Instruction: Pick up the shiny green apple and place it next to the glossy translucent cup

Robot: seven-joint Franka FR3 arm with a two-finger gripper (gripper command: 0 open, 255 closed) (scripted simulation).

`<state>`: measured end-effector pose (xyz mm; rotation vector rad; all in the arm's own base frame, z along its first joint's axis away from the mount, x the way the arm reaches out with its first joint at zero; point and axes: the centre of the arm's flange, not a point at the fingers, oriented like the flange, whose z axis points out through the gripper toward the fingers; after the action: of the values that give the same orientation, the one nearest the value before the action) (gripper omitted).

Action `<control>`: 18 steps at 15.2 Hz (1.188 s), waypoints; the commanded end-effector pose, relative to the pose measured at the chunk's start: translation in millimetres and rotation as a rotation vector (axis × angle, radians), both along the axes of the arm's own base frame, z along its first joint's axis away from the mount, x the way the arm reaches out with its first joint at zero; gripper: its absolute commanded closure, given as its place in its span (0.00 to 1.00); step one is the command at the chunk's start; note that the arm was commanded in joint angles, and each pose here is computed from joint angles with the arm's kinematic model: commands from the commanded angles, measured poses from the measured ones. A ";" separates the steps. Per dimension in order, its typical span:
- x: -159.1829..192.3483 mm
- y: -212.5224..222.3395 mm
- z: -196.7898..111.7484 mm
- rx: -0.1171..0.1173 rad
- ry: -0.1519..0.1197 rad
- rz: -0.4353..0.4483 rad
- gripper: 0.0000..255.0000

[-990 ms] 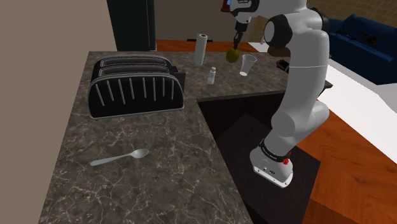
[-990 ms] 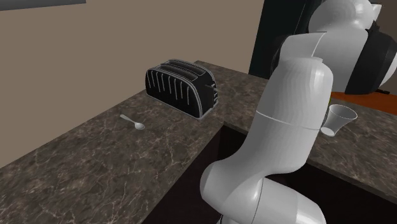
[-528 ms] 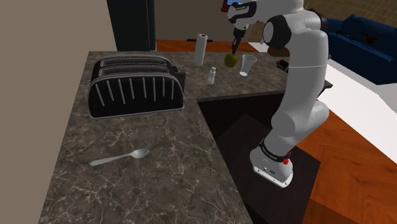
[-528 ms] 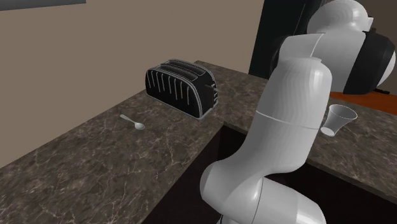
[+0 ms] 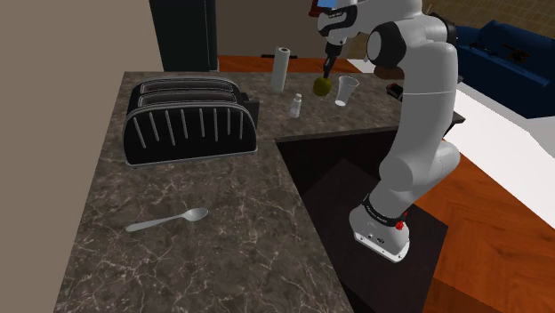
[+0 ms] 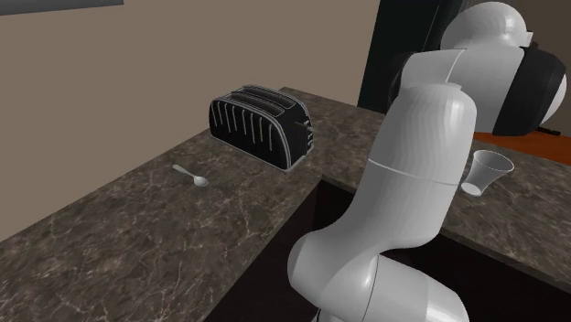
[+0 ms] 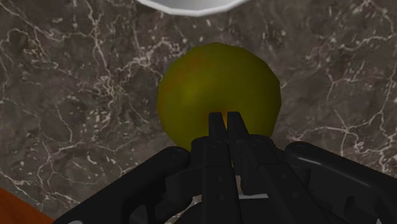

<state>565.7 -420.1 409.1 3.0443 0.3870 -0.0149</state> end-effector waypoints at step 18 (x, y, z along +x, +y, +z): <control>0.0 3.7 49.9 0.000 0.000 0.000 0.00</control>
<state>565.7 -416.5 459.0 3.0440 0.3870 -0.0144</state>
